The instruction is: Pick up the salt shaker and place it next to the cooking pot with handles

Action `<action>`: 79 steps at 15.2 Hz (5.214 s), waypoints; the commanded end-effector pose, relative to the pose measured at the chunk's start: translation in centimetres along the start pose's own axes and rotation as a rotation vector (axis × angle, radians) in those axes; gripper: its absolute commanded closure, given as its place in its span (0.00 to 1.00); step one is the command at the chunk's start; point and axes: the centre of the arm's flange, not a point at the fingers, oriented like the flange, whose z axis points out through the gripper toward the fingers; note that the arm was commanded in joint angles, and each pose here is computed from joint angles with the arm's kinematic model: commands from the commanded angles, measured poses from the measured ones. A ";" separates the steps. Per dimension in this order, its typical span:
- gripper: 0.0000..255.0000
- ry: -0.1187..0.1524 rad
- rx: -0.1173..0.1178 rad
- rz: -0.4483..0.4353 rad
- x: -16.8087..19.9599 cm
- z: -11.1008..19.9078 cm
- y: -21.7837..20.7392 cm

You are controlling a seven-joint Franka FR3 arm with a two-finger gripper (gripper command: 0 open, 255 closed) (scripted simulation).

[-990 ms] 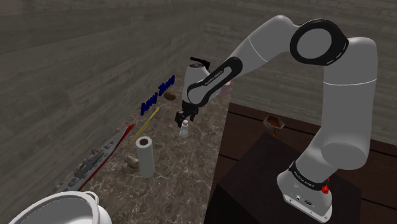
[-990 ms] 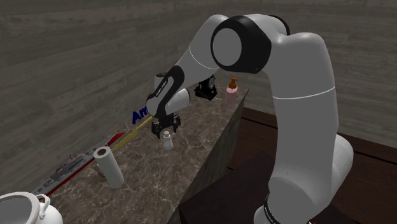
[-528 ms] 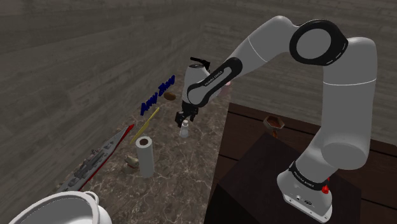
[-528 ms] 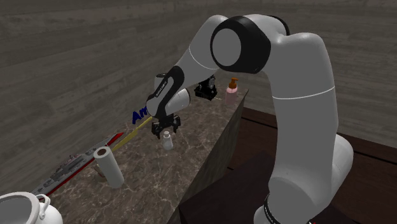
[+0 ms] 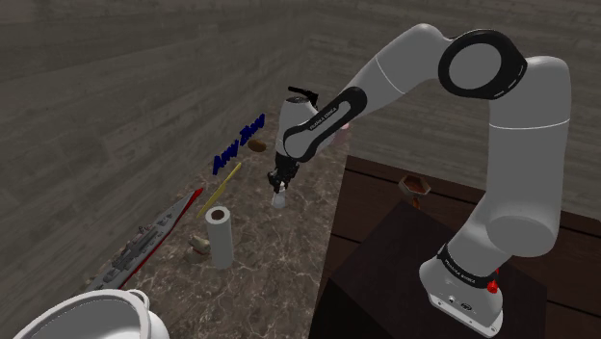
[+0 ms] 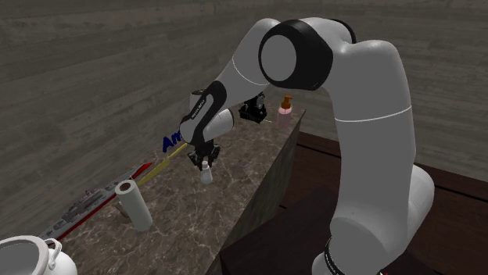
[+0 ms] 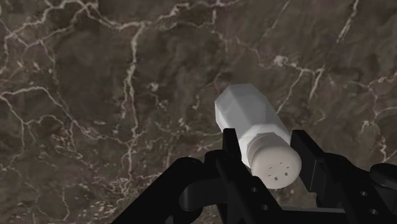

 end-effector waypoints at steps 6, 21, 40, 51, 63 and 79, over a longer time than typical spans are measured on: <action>1.00 -0.001 0.000 0.000 0.0 -2.0 -0.1; 1.00 -0.001 0.000 0.000 0.1 -9.9 -0.7; 1.00 -0.001 0.000 0.000 0.3 -20.0 -1.5; 1.00 -0.001 0.000 0.000 -0.4 -24.3 -4.4; 1.00 -0.001 0.000 0.000 -4.8 -23.3 -19.5; 1.00 -0.001 0.000 0.000 -10.7 -21.8 -39.8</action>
